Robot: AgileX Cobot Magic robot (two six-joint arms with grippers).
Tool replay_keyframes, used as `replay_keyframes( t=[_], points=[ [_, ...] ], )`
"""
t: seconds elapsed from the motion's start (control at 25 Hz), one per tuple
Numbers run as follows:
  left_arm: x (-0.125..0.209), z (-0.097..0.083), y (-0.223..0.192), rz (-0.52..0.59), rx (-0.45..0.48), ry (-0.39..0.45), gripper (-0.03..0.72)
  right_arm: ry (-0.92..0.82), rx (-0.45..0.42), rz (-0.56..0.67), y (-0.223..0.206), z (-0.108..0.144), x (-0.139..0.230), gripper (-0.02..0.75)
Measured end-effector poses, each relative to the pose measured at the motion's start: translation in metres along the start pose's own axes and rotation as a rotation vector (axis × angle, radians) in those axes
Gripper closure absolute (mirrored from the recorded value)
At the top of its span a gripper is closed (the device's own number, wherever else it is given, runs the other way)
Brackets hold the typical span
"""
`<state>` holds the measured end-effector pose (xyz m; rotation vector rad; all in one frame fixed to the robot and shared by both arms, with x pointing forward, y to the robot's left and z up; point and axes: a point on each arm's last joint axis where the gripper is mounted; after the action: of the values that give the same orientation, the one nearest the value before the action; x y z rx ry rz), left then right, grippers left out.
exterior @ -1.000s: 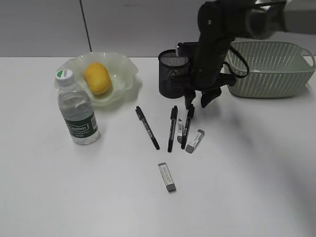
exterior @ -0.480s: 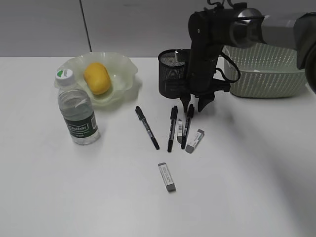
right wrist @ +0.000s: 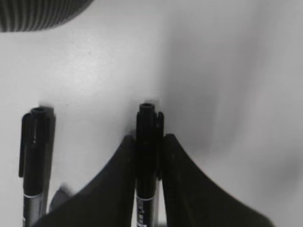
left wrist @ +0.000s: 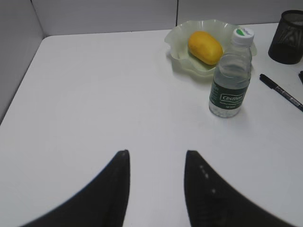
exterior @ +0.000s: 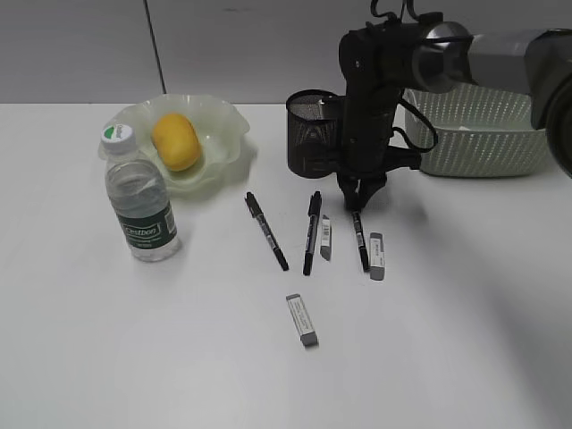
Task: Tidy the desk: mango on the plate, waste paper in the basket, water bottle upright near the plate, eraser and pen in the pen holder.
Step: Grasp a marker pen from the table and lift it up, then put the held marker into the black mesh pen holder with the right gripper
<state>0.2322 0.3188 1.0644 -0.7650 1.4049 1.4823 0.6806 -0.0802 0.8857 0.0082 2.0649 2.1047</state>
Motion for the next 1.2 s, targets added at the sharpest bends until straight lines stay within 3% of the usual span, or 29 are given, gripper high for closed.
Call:
replay_keyframes(
  t=[0.12, 0.28, 0.4, 0.48, 0.56, 0.64, 0.72, 1.04, 1.2],
  points=[
    [0.0, 0.0, 0.0, 0.0, 0.0, 0.0, 0.398, 0.038, 0.012, -0.066, 0.033, -0.004, -0.005, 0.602],
    [0.0, 0.0, 0.0, 0.0, 0.0, 0.0, 0.398, 0.085, -0.082, -0.234, 0.105, -0.005, -0.011, 0.602],
    [0.0, 0.0, 0.0, 0.0, 0.0, 0.0, 0.398, 0.131, -0.218, -0.523, 0.164, -0.002, -0.024, 0.603],
    [0.0, 0.0, 0.0, 0.0, 0.0, 0.0, 0.398, 0.175, -0.334, -0.791, 0.197, 0.005, -0.036, 0.603],
    [0.0, 0.0, 0.0, -0.001, 0.001, 0.0, 0.398, 0.23, -0.437, -1.017, 0.215, 0.014, -0.046, 0.603],
    [0.0, 0.0, 0.0, -0.001, 0.001, 0.0, 0.398, 0.273, -0.527, -1.167, 0.219, 0.023, -0.052, 0.603],
    [0.0, 0.0, 0.0, -0.001, 0.001, 0.0, 0.398, 0.292, -0.552, -1.195, 0.206, 0.029, -0.056, 0.603],
    [0.0, 0.0, 0.0, -0.001, 0.001, 0.0, 0.398, 0.319, -0.517, -1.105, 0.141, 0.038, -0.061, 0.603],
    [0.0, 0.0, 0.0, -0.001, 0.001, 0.0, 0.398, 0.345, -0.557, -1.113, 0.119, 0.038, -0.053, 0.603]
  ],
)
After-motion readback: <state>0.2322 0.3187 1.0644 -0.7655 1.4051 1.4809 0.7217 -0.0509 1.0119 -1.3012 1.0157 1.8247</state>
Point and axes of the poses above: a point on each arm's last joint axis where the gripper is mounted, y pointing back along that axis away from the gripper, z along the wrist's bending axis when the last joint is at zero, x = y × z, and after that the axes turned 11 degrees about -y, right-handed
